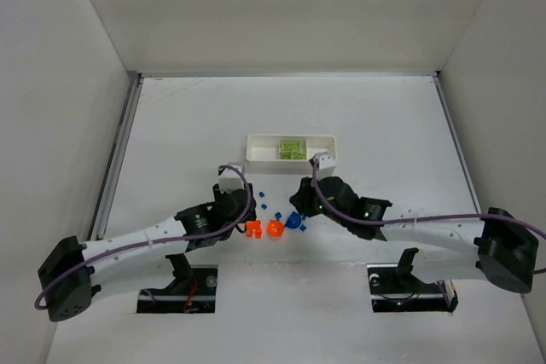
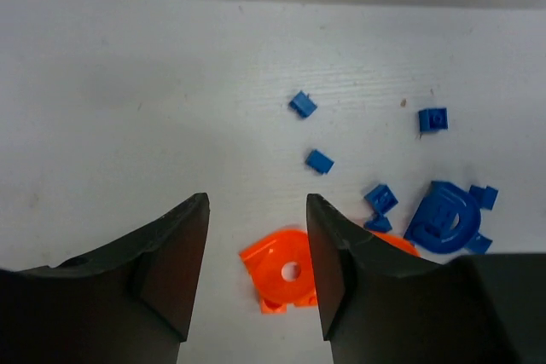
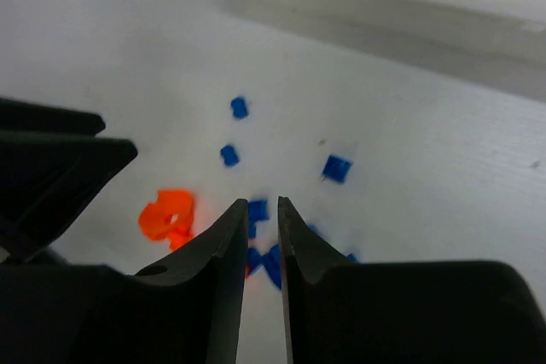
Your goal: Sort the legos into containers by color
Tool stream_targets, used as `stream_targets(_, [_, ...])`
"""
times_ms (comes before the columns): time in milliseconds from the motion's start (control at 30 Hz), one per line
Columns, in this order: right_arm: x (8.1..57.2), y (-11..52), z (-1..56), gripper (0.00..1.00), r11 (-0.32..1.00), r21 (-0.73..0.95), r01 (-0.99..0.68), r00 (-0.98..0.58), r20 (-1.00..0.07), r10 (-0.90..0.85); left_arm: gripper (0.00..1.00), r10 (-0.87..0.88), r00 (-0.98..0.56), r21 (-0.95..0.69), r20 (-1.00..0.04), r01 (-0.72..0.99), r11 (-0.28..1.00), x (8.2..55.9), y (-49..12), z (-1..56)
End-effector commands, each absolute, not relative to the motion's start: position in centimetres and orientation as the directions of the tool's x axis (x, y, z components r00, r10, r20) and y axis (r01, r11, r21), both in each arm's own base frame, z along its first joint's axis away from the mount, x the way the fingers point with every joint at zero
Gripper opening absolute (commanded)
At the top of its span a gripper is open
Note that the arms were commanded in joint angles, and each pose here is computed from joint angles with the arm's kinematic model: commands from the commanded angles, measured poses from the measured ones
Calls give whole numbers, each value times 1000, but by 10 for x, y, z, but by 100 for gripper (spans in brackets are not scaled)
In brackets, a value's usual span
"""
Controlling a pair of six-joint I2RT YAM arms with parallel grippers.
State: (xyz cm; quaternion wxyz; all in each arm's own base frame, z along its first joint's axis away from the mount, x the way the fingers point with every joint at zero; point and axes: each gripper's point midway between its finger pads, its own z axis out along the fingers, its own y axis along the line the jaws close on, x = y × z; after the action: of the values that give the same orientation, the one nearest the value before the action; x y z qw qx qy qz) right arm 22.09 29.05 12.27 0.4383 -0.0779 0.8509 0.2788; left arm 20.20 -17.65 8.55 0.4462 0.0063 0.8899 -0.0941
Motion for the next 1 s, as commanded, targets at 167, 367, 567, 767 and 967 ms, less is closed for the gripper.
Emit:
stream_targets(167, [154, 307, 101, 42, 800, 444, -404, -710, -703, 32, 47, -174, -705, -283, -688, 40, 958, 152, -170, 62])
stream_targets(367, [142, 326, 78, 53, 816, 425, -391, -749, -662, -14, 46, -194, -683, -322, -705, 64, 945, 149, -178, 58])
stream_targets(567, [146, 338, 69, 49, 826, 421, -376, -761, -649, -16, 47, -189, -668, -306, -720, 61, 950, 154, -179, 55])
stream_targets(767, [155, 342, 66, 45, 826, 440, -353, -767, -642, 14, 47, -174, -672, -301, -720, 75, 951, 154, -184, 51])
stream_targets(967, [156, 344, 56, 39, 831, 446, -334, -784, -620, 17, 47, -150, -681, -289, -717, 95, 952, 150, -187, 47])
